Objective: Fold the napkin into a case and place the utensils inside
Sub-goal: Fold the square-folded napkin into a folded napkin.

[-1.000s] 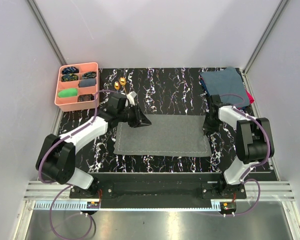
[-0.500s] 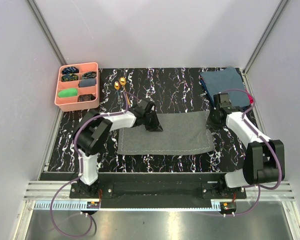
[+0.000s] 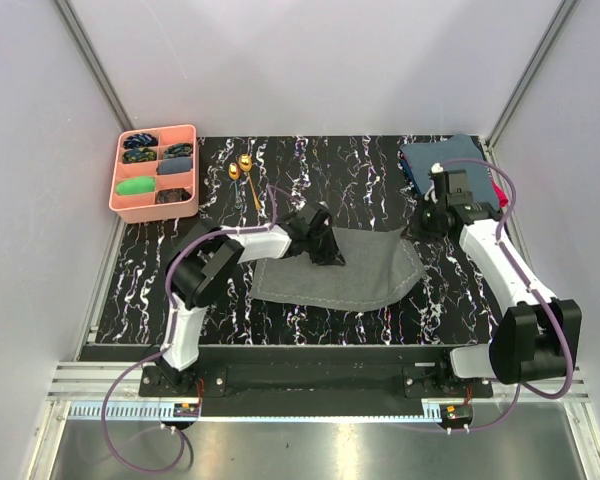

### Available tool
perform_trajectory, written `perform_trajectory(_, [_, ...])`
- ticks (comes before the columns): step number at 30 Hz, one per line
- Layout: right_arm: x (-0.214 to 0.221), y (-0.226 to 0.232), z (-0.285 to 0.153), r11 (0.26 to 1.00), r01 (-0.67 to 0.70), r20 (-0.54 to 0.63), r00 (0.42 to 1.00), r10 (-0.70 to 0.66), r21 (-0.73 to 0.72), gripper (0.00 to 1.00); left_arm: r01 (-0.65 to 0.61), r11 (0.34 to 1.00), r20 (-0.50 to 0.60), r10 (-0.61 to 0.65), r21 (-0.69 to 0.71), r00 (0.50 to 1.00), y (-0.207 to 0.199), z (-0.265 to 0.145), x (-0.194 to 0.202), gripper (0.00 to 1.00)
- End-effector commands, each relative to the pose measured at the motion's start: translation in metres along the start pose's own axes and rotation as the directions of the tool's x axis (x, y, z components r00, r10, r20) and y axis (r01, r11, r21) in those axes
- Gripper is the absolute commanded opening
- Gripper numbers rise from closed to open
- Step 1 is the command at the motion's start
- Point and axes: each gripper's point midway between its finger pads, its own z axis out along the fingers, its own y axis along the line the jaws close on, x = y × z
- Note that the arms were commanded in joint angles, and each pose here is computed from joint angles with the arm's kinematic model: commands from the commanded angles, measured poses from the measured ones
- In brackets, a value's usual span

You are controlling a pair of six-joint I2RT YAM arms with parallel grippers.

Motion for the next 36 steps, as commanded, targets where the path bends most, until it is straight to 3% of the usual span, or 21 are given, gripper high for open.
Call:
perform_trajectory(1, [-0.011, 0.060, -0.018, 0.984, 0.050, 0.014, 0.999, -0.049, -0.172, 0.00, -0.034, 0.999, 0.041, 0.034, 0.013, 0.999, -0.007, -0.035, -0.004, 0.12])
perform_trajectory(6, [-0.004, 0.114, -0.005, 0.963, 0.078, -0.033, 0.995, -0.089, -0.256, 0.00, -0.004, 0.997, 0.113, -0.005, 0.076, 0.994, -0.005, -0.094, -0.029, 0.14])
perform_trajectory(11, [0.002, 0.168, 0.000, 0.938, 0.123, -0.042, 0.989, -0.145, -0.325, 0.00, 0.074, 0.997, 0.172, -0.079, 0.037, 0.982, 0.055, -0.137, -0.045, 0.14])
perform_trajectory(15, [0.012, 0.205, 0.018, 0.930, 0.070, -0.102, 0.988, -0.114, -0.362, 0.00, 0.072, 0.997, 0.234, -0.069, -0.006, 0.970, 0.086, -0.170, -0.055, 0.15])
perform_trajectory(21, [0.032, 0.258, 0.051, 0.895, -0.070, -0.195, 0.981, -0.019, -0.441, 0.00, 0.112, 0.994, 0.230, -0.106, -0.014, 0.968, 0.114, -0.183, -0.050, 0.15])
perform_trajectory(25, [0.043, 0.286, 0.067, 0.873, -0.090, -0.222, 0.975, -0.022, -0.479, 0.00, 0.140, 0.990, 0.225, -0.133, -0.015, 0.965, 0.125, -0.183, -0.039, 0.15])
perform_trajectory(36, [0.076, 0.301, 0.116, 0.863, -0.113, -0.308, 0.950, -0.051, -0.493, 0.00, 0.193, 0.980, 0.288, -0.171, -0.052, 0.942, 0.150, -0.197, -0.042, 0.15])
